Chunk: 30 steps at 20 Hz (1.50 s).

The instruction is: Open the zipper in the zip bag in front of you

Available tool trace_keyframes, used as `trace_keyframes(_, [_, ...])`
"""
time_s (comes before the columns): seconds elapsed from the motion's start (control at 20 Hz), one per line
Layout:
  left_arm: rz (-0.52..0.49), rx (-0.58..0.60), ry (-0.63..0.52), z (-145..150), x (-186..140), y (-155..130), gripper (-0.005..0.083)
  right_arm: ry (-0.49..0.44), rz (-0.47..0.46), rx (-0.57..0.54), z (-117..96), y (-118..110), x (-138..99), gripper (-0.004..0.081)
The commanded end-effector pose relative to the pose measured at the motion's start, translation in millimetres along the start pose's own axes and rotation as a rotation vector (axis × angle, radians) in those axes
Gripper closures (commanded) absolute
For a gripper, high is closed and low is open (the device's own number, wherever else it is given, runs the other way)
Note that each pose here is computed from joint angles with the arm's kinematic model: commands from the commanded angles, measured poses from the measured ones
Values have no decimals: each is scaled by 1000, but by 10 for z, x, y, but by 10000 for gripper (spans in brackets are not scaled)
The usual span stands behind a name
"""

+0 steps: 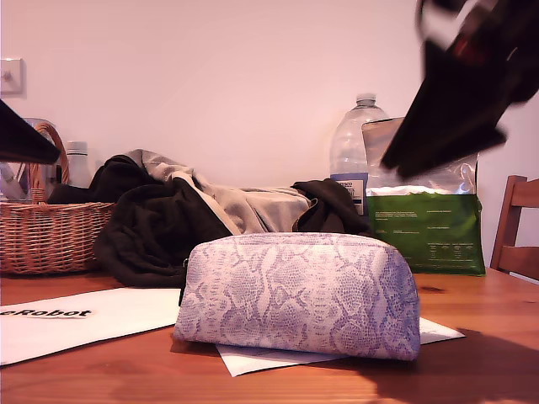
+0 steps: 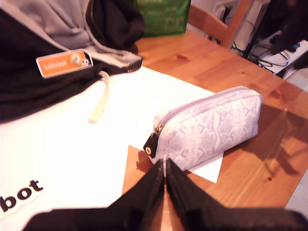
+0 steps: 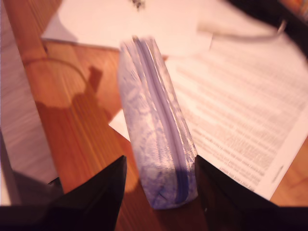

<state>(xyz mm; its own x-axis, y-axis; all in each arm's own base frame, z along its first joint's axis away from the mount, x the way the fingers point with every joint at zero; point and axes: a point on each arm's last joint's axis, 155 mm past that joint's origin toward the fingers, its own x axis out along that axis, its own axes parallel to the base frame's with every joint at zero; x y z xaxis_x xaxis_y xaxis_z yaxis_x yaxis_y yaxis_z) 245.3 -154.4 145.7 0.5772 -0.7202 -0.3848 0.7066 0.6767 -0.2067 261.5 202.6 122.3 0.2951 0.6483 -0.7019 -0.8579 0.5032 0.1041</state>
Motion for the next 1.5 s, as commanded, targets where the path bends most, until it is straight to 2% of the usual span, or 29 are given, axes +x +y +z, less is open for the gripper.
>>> trace_keyframes(0.0, [-3,13,-6,33,9,-1,794,44,31,28,-46,3,117,362])
trace_keyframes(0.1, [-3,31,-6,32,10,1,794,91,55,53,-130,-16,232,362])
trace_keyframes(0.3, [-2,34,-6,33,11,2,794,86,91,47,-128,-10,346,361])
trace_keyframes(0.45, [-2,34,-6,32,19,9,794,84,52,-20,-124,-122,411,362])
trace_keyframes(0.85, [-19,60,15,-35,183,107,794,123,78,-59,-259,-147,593,364])
trace_keyframes(0.95, [-45,62,9,-26,216,85,789,136,95,-108,-297,-112,618,364])
trace_keyframes(1.0, [-55,61,10,-34,233,78,783,137,98,-117,-300,-102,622,369])
trace_keyframes(1.15, [-111,78,19,-80,306,7,781,137,108,-130,-293,-64,633,452])
trace_keyframes(1.2, [-136,92,21,-97,342,-30,769,137,110,-134,-288,-49,639,468])
trace_keyframes(1.35, [-169,176,22,-149,490,-52,651,144,110,-147,-289,-23,654,476])
trace_keyframes(1.45, [-162,178,39,-215,583,-5,609,148,105,-151,-292,-26,658,476])
